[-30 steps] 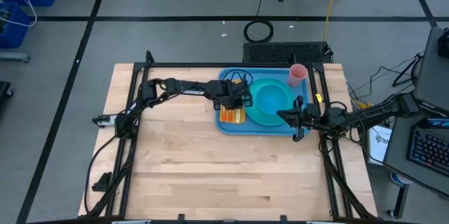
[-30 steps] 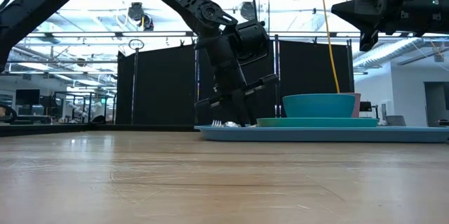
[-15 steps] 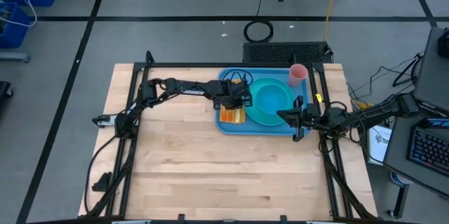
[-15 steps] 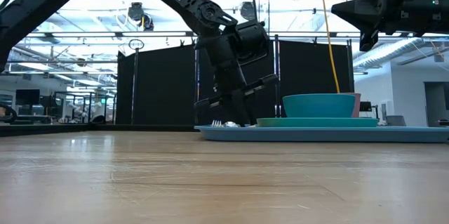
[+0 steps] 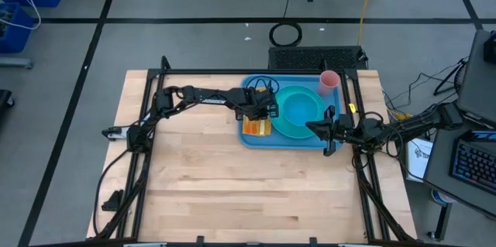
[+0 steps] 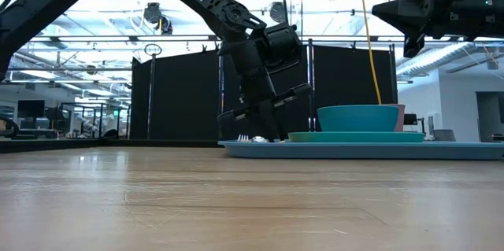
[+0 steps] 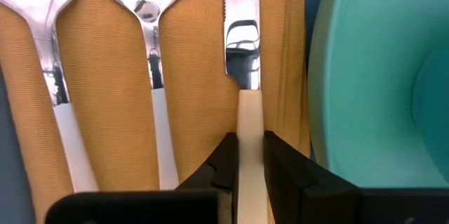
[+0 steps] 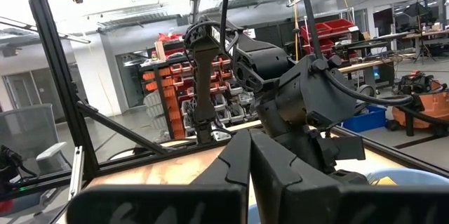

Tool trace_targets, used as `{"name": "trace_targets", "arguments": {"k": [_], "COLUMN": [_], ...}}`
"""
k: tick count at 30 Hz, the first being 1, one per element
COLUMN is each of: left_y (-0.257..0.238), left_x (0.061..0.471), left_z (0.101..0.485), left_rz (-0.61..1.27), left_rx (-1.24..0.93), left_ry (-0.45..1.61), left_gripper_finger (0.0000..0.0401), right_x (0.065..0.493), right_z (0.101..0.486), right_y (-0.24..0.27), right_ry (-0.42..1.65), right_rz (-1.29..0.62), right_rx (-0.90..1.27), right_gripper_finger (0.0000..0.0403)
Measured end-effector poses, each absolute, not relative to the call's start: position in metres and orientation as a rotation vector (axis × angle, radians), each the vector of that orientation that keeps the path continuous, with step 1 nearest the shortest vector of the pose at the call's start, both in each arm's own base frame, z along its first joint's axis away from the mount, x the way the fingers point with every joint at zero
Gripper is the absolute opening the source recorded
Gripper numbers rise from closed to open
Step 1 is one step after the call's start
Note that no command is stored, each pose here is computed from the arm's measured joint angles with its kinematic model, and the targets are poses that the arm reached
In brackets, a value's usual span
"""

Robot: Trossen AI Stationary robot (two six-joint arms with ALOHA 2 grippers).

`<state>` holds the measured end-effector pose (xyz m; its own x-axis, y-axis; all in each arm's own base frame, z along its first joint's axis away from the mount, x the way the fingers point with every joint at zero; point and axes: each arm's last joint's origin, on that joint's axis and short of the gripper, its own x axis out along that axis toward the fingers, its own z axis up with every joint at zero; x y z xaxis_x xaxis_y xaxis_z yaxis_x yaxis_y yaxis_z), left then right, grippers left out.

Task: Set up tray
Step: Put the silver knife onto the blue tray

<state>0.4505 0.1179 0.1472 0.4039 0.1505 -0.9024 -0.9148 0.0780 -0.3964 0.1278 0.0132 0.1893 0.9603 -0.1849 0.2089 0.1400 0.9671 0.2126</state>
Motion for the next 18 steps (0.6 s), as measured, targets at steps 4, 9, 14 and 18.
{"name": "trace_targets", "arguments": {"k": [4,9,14,18], "left_y": [0.1178,0.1178,0.1179,0.1155], "left_x": [0.4506,0.4507,0.451,0.4516], "left_z": [0.147,0.1467,0.1468,0.1468], "left_rz": [0.942,0.943,0.948,0.959], "left_rx": [-1.227,-1.228,-1.227,-1.222], "left_ry": [0.812,0.811,0.802,0.792], "left_gripper_finger": [0.0054,0.0065,0.0061,0.0071], "right_x": [0.1278,0.1278,0.1278,0.1278], "right_z": [0.1893,0.1893,0.1893,0.1894], "right_y": [0.0132,0.0132,0.0132,0.0132], "right_ry": [-0.23,-0.23,-0.23,-0.23], "right_rz": [-0.165,-0.166,-0.166,-0.165], "right_rx": [0.198,0.198,0.198,0.198], "right_gripper_finger": [0.0,0.0,0.0,0.0]}}
